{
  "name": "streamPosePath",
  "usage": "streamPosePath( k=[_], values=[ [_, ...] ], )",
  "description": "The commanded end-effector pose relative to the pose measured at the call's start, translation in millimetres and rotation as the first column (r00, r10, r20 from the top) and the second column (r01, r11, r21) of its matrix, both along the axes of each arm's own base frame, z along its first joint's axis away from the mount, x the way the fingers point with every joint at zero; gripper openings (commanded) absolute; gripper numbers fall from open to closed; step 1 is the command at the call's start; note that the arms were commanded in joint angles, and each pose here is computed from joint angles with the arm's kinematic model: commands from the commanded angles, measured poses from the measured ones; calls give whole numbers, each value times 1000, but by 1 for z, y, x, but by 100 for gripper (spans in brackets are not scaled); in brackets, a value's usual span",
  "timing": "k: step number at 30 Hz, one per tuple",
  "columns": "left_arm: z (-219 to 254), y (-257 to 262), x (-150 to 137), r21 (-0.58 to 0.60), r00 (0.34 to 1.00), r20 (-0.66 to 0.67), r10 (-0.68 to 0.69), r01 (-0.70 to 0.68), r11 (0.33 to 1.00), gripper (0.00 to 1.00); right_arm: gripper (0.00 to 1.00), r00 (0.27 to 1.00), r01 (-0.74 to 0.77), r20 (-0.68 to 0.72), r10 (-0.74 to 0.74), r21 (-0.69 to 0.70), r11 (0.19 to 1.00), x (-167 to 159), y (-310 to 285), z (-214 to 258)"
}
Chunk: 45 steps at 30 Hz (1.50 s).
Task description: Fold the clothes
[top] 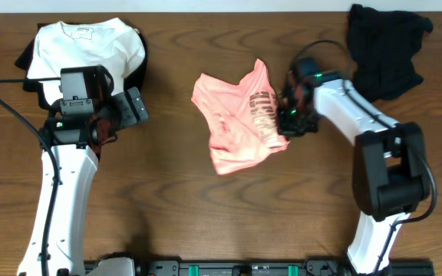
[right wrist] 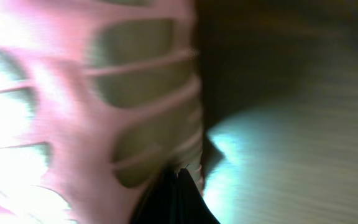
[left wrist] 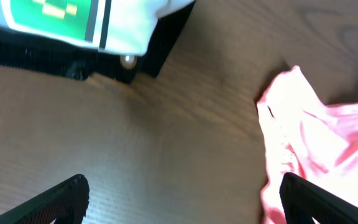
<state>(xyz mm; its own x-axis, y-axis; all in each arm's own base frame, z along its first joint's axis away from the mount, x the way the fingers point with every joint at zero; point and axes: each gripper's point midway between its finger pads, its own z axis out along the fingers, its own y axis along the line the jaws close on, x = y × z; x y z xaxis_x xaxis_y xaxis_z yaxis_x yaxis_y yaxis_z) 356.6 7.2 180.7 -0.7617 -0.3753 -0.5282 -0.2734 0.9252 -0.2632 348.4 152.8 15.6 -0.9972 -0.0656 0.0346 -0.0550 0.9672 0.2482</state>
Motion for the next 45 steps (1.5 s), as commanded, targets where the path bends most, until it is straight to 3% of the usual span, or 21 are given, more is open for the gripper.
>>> streamPosePath(
  k=[1, 9, 14, 21, 27, 33, 35, 38, 42, 45],
  values=[
    [0, 7, 4, 16, 1000, 15, 14, -15, 1000, 98, 1, 1000, -24, 9, 24, -2, 1000, -12, 26, 11],
    [13, 45, 15, -6, 986, 92, 142, -142, 990, 98, 1, 992, -126, 5, 127, -1, 992, -47, 86, 11],
    [21, 79, 16, -61, 951, 127, 282, -276, 959, 98, 1, 979, -187, 92, 182, 49, 981, -54, 135, 14],
    [21, 95, 12, -64, 937, 126, 325, -319, 945, 98, 5, 907, -246, 385, 170, 159, 956, -11, 196, 38],
    [19, 94, 10, -64, 939, 116, 325, -319, 945, 98, 8, 744, -237, 666, 63, 175, 956, 47, 222, 80],
    [15, 69, 8, -164, 965, 77, 249, -234, 958, 98, 14, 643, -253, 766, 12, 198, 947, 74, 223, 118],
    [17, 49, 8, -227, 982, 77, 171, -149, 962, 98, 34, 622, -229, 783, -26, 214, 950, 86, 210, 140],
    [17, 18, 8, -220, 996, 94, -1, 22, 975, 98, 60, 591, -168, 802, -91, 232, 958, 105, 173, 180],
    [12, -20, 1, -131, 971, 87, -221, 232, 964, 98, 83, 548, -42, 815, -187, 250, 967, 125, 95, 229],
    [8, -47, -4, -62, 921, 85, -380, 385, 921, 98, 93, 530, -15, 827, -185, 227, 974, 129, 42, 250]
  ],
)
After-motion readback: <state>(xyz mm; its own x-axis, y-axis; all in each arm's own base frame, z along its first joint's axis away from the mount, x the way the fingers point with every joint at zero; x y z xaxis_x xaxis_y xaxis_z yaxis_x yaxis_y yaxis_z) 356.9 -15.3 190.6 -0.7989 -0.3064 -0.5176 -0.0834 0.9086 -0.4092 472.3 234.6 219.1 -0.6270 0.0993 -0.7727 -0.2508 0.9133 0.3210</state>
